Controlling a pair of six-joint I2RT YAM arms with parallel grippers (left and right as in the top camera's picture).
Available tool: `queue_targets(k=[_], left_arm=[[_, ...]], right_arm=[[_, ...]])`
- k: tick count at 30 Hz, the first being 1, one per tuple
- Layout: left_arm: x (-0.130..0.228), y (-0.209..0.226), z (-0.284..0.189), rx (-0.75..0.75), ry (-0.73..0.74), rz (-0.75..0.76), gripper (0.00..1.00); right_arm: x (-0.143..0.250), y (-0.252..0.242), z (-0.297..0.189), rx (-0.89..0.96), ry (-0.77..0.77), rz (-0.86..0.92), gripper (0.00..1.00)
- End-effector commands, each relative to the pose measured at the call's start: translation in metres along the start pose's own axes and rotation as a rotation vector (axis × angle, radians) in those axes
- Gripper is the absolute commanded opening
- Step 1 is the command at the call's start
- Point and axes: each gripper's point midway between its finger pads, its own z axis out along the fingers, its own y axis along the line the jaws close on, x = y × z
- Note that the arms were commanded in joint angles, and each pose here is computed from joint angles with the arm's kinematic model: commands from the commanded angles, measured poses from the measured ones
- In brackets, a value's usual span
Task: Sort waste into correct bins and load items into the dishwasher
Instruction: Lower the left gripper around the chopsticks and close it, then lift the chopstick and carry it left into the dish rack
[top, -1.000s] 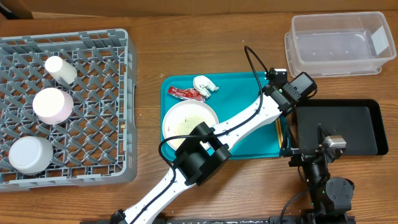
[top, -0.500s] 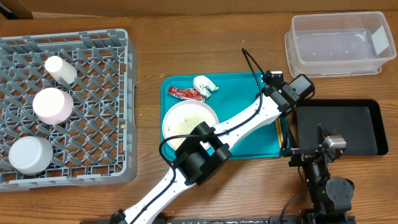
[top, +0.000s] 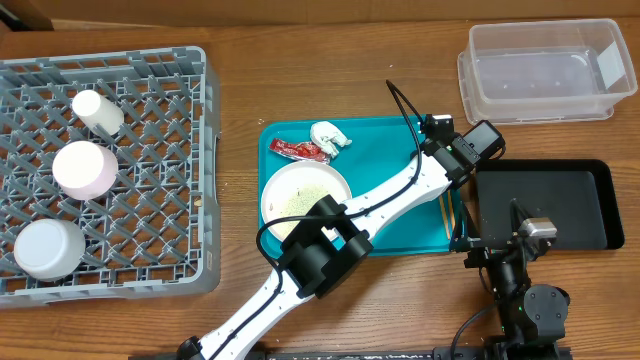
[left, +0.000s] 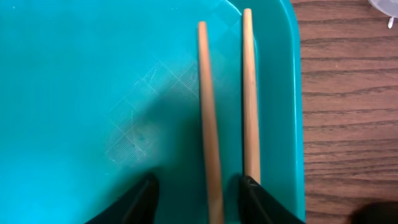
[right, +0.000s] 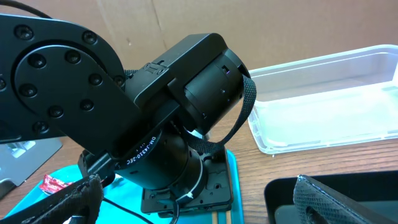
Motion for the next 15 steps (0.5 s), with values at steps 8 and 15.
queue_targets(k=[8, 15], left_arm=[[0.028, 0.02, 0.015, -0.068, 0.096, 0.023, 0.05], [0.016, 0.029, -0.011, -0.089, 0.12, 0.166, 0.04]], right_arm=[[0.0, -0.002, 0.0, 0.009, -0.009, 0.003, 1.0], [0.001, -0.003, 0.0, 0.009, -0.009, 0.003, 1.0]])
